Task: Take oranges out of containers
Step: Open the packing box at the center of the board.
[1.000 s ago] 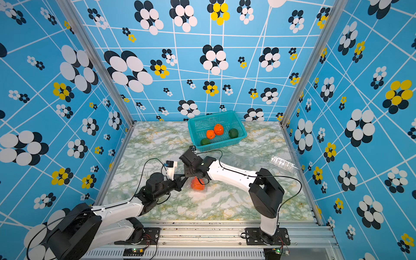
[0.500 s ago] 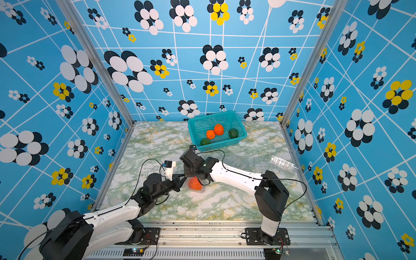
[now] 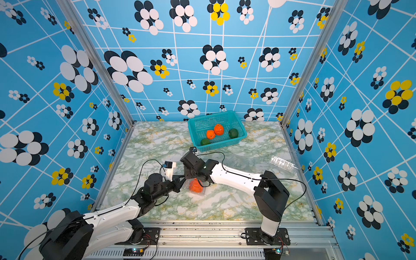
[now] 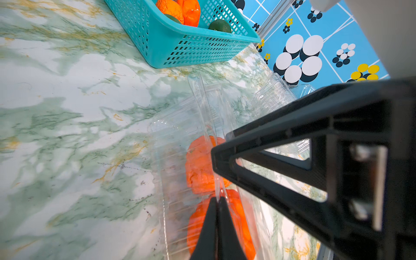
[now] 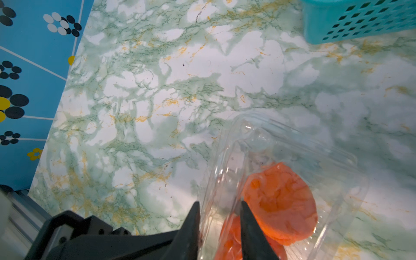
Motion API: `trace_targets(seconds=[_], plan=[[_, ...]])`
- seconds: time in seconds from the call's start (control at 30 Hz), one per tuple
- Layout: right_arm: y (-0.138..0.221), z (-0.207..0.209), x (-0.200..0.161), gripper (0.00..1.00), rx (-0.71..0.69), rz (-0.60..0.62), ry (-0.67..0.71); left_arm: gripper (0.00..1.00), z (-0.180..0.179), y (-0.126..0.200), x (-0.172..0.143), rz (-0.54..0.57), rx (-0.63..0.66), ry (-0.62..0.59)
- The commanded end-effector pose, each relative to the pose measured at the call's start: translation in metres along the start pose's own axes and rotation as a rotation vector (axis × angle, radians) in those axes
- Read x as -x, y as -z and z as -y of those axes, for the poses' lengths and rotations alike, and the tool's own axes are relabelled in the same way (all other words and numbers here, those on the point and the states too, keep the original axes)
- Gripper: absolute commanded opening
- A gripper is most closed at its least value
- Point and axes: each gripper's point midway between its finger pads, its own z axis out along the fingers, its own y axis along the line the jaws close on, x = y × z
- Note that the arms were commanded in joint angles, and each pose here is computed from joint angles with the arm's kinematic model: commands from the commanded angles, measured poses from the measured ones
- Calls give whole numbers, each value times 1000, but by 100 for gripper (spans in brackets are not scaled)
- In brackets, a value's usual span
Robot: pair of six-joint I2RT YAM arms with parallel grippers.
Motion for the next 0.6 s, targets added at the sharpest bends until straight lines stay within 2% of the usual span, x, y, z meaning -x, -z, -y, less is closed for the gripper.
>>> trace_targets(seconds=[0.0,0.27,0.57], plan=[[-6,41,-36,33,-132,-105,17,0,38,8,64,218,-108,-65],[-10,38,-47,36,-87,-140,14,0,35,6,63,210,-96,-63],[-13,31,-44,37,-74,-141,1,0,39,1,60,192,-130,-56]])
